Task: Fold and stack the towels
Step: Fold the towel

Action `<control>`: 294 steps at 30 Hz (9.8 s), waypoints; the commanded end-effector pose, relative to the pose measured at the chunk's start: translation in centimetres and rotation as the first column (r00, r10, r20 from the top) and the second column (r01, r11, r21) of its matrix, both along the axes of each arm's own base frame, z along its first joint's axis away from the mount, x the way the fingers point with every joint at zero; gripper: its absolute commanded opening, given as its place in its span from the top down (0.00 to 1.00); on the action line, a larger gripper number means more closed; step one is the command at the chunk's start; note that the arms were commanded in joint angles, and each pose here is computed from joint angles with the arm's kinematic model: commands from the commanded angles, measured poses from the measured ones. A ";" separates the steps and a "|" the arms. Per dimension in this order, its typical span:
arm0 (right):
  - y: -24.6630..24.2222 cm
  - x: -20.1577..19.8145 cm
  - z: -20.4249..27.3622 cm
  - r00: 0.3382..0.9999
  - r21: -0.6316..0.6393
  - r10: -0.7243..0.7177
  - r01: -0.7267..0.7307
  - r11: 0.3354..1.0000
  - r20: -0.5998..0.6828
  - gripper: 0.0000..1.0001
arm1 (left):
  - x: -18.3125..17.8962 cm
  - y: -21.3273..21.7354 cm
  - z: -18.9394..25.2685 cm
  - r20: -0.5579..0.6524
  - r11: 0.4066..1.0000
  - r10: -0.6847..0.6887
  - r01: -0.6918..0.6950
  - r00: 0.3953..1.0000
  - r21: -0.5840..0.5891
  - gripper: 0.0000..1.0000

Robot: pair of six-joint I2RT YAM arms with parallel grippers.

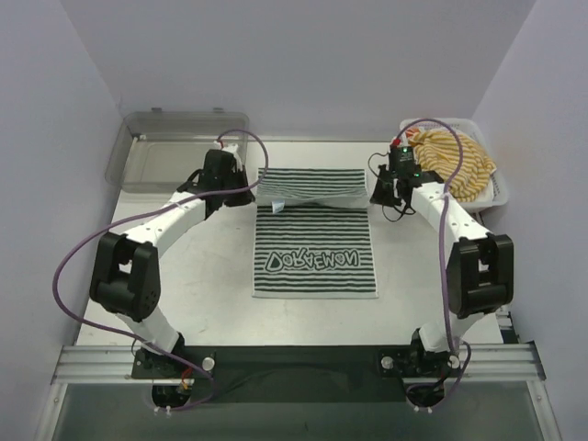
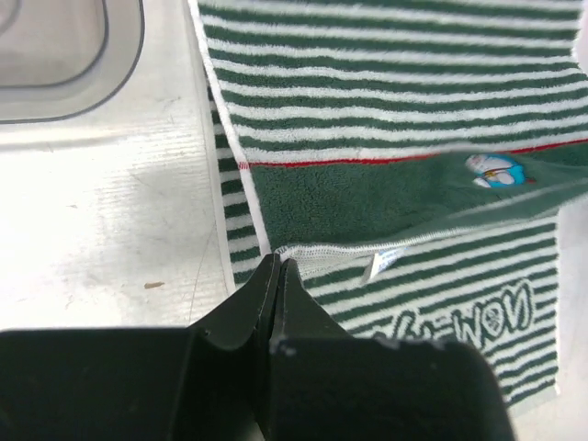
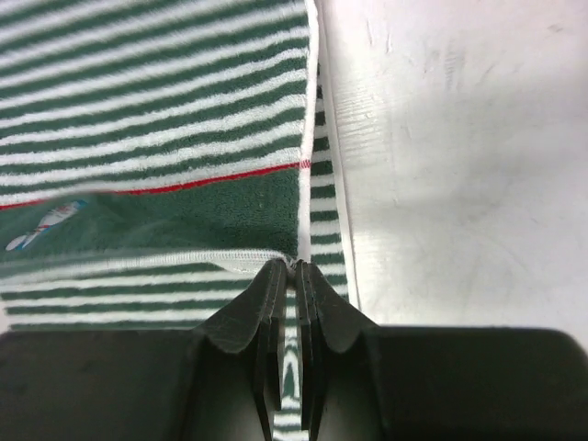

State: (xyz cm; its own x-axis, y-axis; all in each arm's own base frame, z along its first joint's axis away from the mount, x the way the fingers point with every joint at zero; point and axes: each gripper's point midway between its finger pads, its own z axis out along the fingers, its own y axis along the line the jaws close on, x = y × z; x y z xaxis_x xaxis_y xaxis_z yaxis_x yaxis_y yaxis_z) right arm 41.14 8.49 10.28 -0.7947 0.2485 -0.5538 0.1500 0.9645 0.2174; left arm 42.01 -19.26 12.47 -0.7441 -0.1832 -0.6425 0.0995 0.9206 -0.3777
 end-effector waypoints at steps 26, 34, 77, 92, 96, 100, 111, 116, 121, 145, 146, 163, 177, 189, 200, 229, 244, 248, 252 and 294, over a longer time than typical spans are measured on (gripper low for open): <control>-1.4 -15.7 -8.9 0.935 0.020 -0.082 0.095 0.995 -0.344 1.00 | -13.8 1.8 -9.0 -0.202 0.994 -0.016 0.038 0.979 0.105 1.00; -1.6 -14.9 -8.4 0.945 0.005 -0.079 0.085 0.996 -0.318 1.00 | -13.8 1.8 -9.0 -0.222 0.992 -0.010 0.037 0.975 0.117 1.00; -2.1 -21.4 -8.8 0.916 0.032 -0.150 0.174 0.984 -0.372 1.00 | -21.2 2.0 -10.5 -0.318 0.998 -0.007 0.028 0.948 0.061 1.00; -2.2 -17.5 -10.2 0.896 -0.010 -0.161 0.172 0.985 -0.414 1.00 | -16.2 4.0 -12.2 -0.342 0.982 0.105 -0.044 0.934 0.182 1.00; -2.6 -15.2 -10.2 0.894 -0.023 -0.182 0.190 0.982 -0.410 1.00 | -13.0 4.5 -11.6 -0.331 0.981 0.120 -0.060 0.936 0.184 1.00; -2.9 -13.2 -9.7 0.900 -0.021 -0.200 0.208 0.978 -0.388 1.00 | -10.7 4.1 -10.9 -0.323 0.981 0.102 -0.041 0.941 0.190 1.00; -3.1 -11.4 -3.7 0.960 0.006 -0.159 0.165 0.986 -0.231 1.00 | -7.8 3.0 -3.7 -0.172 0.989 0.033 -0.007 0.985 0.145 1.00; -3.2 -11.0 -0.1 0.976 0.020 -0.159 0.164 0.986 -0.150 1.00 | -7.4 3.2 0.7 -0.089 0.990 0.028 -0.016 0.996 0.137 1.00; -3.2 -11.4 2.6 0.983 0.047 -0.164 0.168 0.985 -0.084 1.00 | -8.1 3.8 3.3 -0.042 0.991 0.039 -0.033 0.998 0.128 1.00; -2.8 -17.2 -6.6 0.930 0.020 -0.156 0.172 0.985 -0.333 1.00 | -14.9 4.5 -8.4 -0.278 0.988 0.061 -0.019 0.959 0.152 1.00; -2.8 -17.4 -6.9 0.927 0.017 -0.153 0.169 0.986 -0.344 1.00 | -15.5 4.1 -8.7 -0.294 0.990 0.043 -0.002 0.955 0.139 1.00; -2.1 -19.9 -4.9 0.951 0.048 -0.077 0.095 0.994 -0.300 0.62 | -19.1 3.2 -4.7 -0.231 0.998 -0.002 0.016 0.973 0.060 0.54; 0.3 -19.7 -5.1 0.962 -0.005 -0.047 0.047 0.999 -0.268 0.53 | -20.0 3.8 -5.9 -0.263 0.993 0.121 -0.118 0.957 0.030 0.22; 2.3 -20.1 -7.7 0.926 0.236 -0.261 0.327 0.915 -0.272 0.53 | -17.9 2.5 -5.7 -0.248 0.929 0.291 -0.335 0.924 -0.157 0.25; 2.8 -20.4 -8.4 0.918 0.256 -0.259 0.340 0.905 -0.301 0.57 | -17.2 1.9 -7.2 -0.284 0.920 0.310 -0.362 0.907 -0.153 0.26; 2.7 -21.6 -9.4 0.907 0.242 -0.248 0.340 0.909 -0.341 0.59 | -18.8 1.9 -8.8 -0.322 0.928 0.283 -0.342 0.904 -0.145 0.65; 3.4 -21.1 -8.4 0.921 0.278 -0.213 0.309 0.910 -0.326 0.72 | -18.7 1.6 -8.9 -0.314 0.948 0.238 -0.290 0.919 -0.131 0.86; 3.9 -20.5 -7.5 0.932 0.305 -0.195 0.289 0.907 -0.304 0.73 | -18.6 1.6 -8.8 -0.311 0.948 0.237 -0.289 0.921 -0.132 0.88; 4.0 -20.1 -7.0 0.941 0.316 -0.199 0.284 0.905 -0.274 0.70 | -18.6 1.6 -8.8 -0.311 0.949 0.236 -0.288 0.921 -0.130 0.88; 2.1 -17.3 -3.9 0.954 0.303 -0.239 0.285 0.910 -0.180 1.00 | -15.2 1.3 -3.8 -0.196 0.968 0.212 -0.233 0.958 -0.095 1.00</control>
State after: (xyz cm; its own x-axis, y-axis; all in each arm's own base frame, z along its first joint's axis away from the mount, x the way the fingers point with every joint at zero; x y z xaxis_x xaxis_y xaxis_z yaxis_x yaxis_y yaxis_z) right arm 22.53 11.50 3.87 -0.7571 0.6026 -0.2522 0.4525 0.7622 0.4629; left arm 24.19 -17.58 5.15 -0.8130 -0.4398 -0.3816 -0.2436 0.8522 -0.4631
